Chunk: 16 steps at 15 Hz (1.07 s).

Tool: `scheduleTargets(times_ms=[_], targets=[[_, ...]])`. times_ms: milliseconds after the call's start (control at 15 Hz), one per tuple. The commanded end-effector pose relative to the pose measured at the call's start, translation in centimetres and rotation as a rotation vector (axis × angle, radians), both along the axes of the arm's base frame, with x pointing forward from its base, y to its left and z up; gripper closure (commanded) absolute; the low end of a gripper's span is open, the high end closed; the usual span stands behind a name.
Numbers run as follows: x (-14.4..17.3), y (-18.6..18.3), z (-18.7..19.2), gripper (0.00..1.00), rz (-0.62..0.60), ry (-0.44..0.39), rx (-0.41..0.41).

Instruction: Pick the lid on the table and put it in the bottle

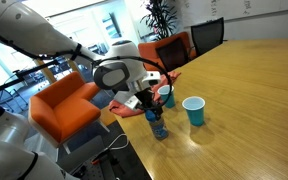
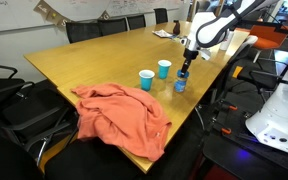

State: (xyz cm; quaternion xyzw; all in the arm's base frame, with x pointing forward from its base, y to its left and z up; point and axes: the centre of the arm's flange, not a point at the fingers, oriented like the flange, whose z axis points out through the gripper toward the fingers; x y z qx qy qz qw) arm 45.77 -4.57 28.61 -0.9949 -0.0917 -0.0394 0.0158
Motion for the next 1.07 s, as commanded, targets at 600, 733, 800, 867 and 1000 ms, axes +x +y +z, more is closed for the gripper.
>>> scheduleTargets(times_ms=[600,733,800,867,1000], targets=[[0.0,1.1,0.4,0.45,0.012,0.019,-0.057],[-0.1,1.1,0.5,0.45,0.014,0.017,-0.058],[-0.2,1.2,0.6,0.45,0.014,0.017,-0.059],[-0.3,1.2,0.7,0.45,0.013,0.017,-0.061],[-0.4,1.1,0.8,0.45,0.011,0.015,-0.071]])
